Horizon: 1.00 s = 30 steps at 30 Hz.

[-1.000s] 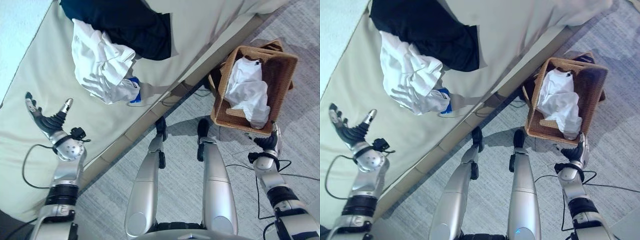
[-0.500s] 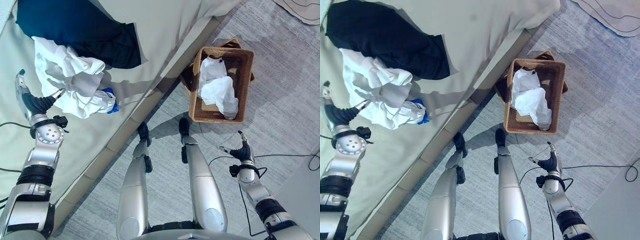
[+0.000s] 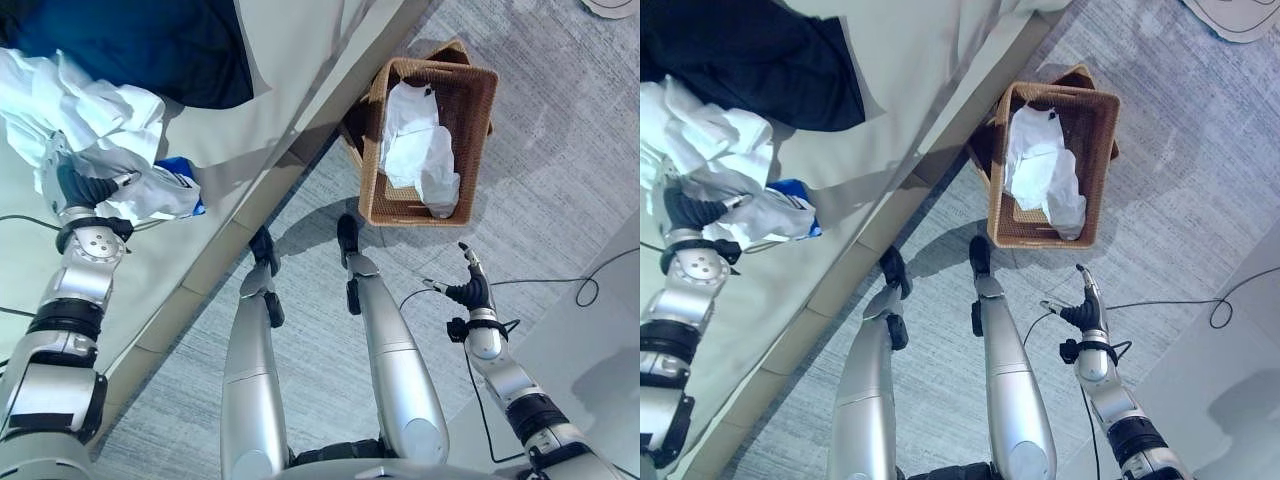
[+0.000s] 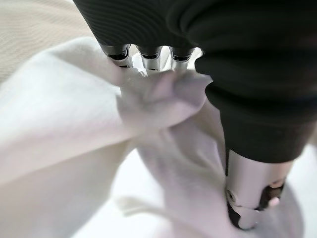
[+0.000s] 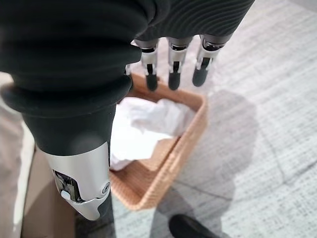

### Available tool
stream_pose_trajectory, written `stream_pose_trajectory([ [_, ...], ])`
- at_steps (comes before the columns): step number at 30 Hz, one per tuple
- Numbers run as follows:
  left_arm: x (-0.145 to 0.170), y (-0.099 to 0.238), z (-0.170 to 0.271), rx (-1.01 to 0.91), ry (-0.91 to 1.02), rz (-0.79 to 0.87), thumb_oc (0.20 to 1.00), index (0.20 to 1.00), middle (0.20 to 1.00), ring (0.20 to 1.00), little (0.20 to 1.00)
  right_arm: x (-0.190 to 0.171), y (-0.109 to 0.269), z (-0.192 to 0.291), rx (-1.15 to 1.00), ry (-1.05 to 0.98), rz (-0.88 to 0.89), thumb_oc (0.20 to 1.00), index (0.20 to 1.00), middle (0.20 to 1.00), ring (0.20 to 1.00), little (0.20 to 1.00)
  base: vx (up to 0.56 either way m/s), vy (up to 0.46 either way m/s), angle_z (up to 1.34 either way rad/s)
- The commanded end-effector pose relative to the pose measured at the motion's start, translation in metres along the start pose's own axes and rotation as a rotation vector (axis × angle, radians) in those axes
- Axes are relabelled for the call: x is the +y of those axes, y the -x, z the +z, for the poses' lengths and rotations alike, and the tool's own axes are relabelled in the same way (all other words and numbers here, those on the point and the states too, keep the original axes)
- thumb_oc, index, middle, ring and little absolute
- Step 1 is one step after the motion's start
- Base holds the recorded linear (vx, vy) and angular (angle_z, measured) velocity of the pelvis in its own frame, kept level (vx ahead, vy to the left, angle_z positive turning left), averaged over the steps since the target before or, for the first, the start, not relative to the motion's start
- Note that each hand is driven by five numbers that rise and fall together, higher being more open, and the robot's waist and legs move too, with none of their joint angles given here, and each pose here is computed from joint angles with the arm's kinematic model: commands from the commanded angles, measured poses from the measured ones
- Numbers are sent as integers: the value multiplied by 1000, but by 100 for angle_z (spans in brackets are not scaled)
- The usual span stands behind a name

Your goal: Pick up clothes into the bucket

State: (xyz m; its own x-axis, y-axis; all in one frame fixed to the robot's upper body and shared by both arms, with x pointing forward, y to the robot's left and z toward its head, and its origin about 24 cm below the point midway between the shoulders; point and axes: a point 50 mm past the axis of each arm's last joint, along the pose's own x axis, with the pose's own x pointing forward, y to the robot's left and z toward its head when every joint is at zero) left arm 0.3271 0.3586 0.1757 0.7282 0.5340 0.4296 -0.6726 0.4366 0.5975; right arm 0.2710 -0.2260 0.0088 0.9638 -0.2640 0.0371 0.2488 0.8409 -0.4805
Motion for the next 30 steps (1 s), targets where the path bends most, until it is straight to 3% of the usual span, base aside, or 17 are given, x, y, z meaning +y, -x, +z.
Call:
stream_pose_trajectory([
  [1, 11, -11, -5, 12, -136, -50, 1000, 1000, 1000, 1000, 1000, 1, 11, 7, -48, -77, 7, 1000, 1000, 1000, 1000, 1000, 0, 0, 0],
  [2, 11, -11, -4, 12, -136, -50, 1000, 1000, 1000, 1000, 1000, 1, 11, 7, -48, -77, 7, 1000, 1000, 1000, 1000, 1000, 0, 0, 0],
  [3, 10, -16, 6, -9, -162, -56, 369, 369, 369, 369, 369, 6, 12, 9, -52, -96, 22, 1000, 1000, 1000, 1000, 1000, 0, 0, 0],
  [4, 12, -18, 4, -8, -192, -63, 200, 200, 200, 200, 200, 8, 13, 10, -53, -103, 31, 1000, 1000, 1000, 1000, 1000, 0, 0, 0],
  [12, 22, -21, 32, -215, -383, -17, 200, 200, 200, 200, 200, 21, 13, 24, -115, -132, 85, 1000, 1000, 1000, 1000, 1000, 0, 15, -4],
  [18, 14, 0, 24, -198, -128, -1, 200, 200, 200, 200, 200, 14, 8, 44, -202, -169, 72, 1000, 1000, 1000, 1000, 1000, -16, -13, 3],
  [23, 12, 30, 32, -233, 197, 18, 200, 200, 200, 200, 200, -6, 2, 64, -291, -198, 8, 1000, 1000, 1000, 1000, 1000, -39, -41, 10],
  [30, 31, 53, 60, -412, 365, 22, 200, 200, 200, 200, 200, -33, -2, 100, -475, -146, -29, 1000, 1000, 1000, 1000, 1000, -2, -46, 27],
])
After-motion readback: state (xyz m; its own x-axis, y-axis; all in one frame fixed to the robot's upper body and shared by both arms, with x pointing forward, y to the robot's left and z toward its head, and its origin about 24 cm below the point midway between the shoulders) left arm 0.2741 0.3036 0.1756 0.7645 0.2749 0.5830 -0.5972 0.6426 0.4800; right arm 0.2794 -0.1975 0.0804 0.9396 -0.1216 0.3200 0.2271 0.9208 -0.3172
